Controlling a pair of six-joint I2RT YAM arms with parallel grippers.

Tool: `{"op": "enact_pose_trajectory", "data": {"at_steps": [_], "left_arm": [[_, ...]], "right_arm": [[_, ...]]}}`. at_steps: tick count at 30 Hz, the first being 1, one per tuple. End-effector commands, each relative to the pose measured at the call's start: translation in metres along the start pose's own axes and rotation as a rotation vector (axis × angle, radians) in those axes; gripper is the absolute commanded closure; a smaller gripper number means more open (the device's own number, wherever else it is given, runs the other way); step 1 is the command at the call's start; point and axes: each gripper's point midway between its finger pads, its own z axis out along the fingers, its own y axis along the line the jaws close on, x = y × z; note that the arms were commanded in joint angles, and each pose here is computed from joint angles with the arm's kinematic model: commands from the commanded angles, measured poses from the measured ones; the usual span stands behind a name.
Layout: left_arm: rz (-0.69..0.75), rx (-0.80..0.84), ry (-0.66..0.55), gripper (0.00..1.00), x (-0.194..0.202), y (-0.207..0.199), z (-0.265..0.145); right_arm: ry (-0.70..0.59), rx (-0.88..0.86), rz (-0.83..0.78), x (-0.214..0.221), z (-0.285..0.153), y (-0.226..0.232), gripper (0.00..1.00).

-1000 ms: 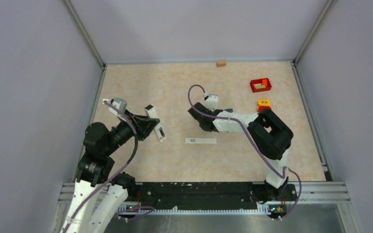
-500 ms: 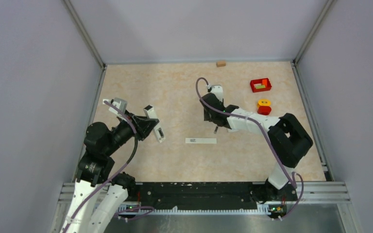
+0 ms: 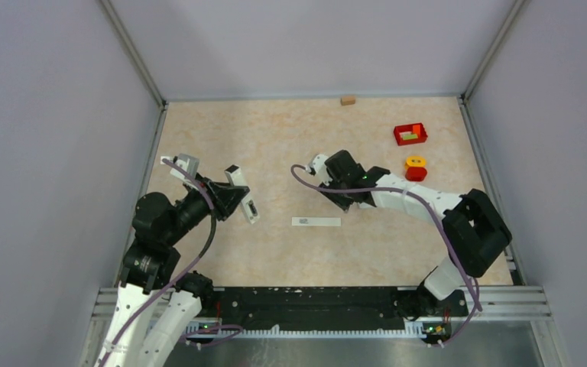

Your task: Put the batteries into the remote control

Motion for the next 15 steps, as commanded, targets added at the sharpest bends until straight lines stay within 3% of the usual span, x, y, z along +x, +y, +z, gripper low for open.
{"op": "enact_pose_trajectory", "data": {"at_steps": [1,4,10,15], "left_arm": [[0.03,0.019,-0.089,1.0,-0.025,-0.009,-0.003],[0.025,0.009,-0.096,1.0,-0.025,-0.007,-0.002],[0.022,0.009,-0.114,1.0,-0.026,-0.005,-0.001],[0.029,-0.001,-0.117,1.0,-0.027,-0.003,0.0]], "right_arm": [[0.16,-0.023,-0.236,0.032,-0.005,-0.009,0.54],[0.239,0.048,-0.268,0.049,-0.001,-0.021,0.57],[0.221,0.048,-0.278,0.047,0.01,-0.019,0.58],[0.285,0.056,-0.307,0.061,0.027,-0.018,0.6]]}}
